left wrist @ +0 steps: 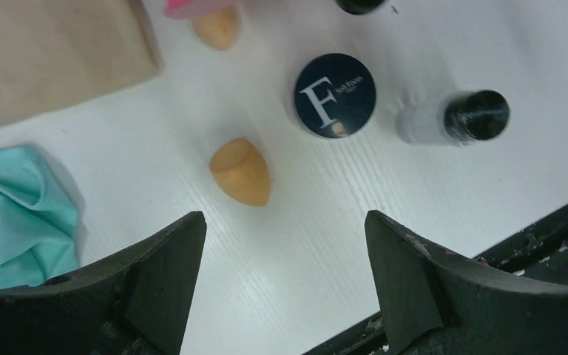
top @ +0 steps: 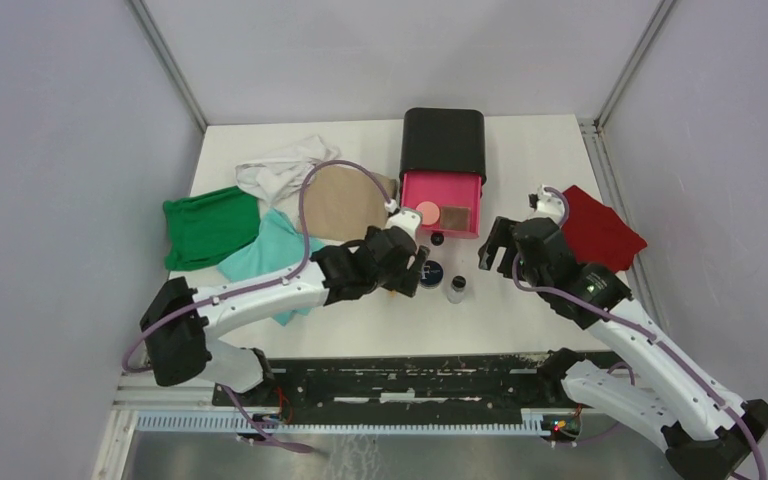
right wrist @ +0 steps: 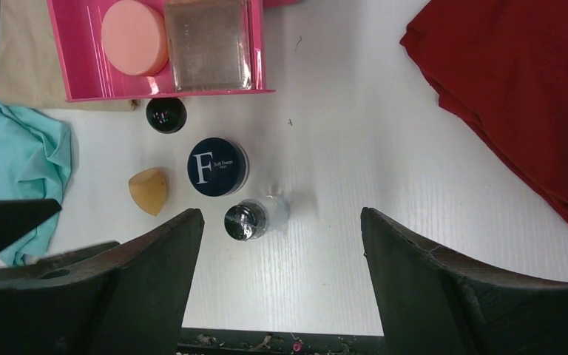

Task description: Organize the makeup

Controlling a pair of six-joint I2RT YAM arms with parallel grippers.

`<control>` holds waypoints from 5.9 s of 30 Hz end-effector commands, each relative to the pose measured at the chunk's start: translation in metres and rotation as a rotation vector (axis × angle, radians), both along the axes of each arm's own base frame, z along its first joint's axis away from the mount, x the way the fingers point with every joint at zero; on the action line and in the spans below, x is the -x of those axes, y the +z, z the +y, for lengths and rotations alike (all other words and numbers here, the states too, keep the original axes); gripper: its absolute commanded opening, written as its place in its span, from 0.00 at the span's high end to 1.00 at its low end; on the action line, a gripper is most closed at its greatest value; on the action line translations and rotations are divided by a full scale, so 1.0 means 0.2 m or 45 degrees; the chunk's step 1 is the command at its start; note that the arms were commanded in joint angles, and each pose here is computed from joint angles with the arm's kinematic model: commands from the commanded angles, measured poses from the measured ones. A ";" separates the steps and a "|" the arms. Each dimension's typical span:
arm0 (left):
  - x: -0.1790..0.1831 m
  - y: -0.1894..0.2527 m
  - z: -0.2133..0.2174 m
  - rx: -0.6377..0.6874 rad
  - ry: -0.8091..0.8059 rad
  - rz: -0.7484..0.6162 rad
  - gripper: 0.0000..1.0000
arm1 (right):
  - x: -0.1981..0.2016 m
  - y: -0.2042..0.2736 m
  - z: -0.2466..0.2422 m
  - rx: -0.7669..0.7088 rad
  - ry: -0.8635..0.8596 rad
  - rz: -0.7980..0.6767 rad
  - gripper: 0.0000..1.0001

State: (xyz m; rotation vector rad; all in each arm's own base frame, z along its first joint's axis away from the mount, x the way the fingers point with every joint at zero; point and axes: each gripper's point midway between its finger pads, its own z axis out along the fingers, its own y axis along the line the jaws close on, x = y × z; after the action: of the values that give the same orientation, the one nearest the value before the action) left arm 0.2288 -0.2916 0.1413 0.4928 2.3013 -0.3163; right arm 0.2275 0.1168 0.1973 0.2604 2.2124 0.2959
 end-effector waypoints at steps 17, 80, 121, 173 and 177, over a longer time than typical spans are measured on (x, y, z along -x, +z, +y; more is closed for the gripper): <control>-0.04 -0.22 -0.41 0.076 0.022 -0.075 0.13 | 0.01 0.07 -0.06 -0.027 -0.077 -0.081 0.14; -0.05 0.03 -0.32 0.021 -0.004 -0.078 0.36 | 0.00 0.05 -0.05 -0.015 -0.067 -0.075 0.14; -0.84 0.22 -0.52 0.032 0.080 -0.074 0.34 | 0.05 0.10 -0.17 0.008 -0.144 -0.115 0.14; -0.61 0.48 -0.52 0.130 -0.031 -0.103 0.10 | 0.01 0.01 -0.02 -0.056 -0.041 -0.040 0.16; -0.53 0.56 -0.41 0.146 -0.003 -0.140 0.10 | -0.01 -0.06 0.06 -0.091 0.009 -0.008 0.27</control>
State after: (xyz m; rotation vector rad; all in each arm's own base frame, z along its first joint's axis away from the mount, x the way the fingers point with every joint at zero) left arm 0.3505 -0.3952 0.2106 0.4644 2.2428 -0.3820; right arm 0.2207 0.1082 0.1896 0.3024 2.2101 0.2823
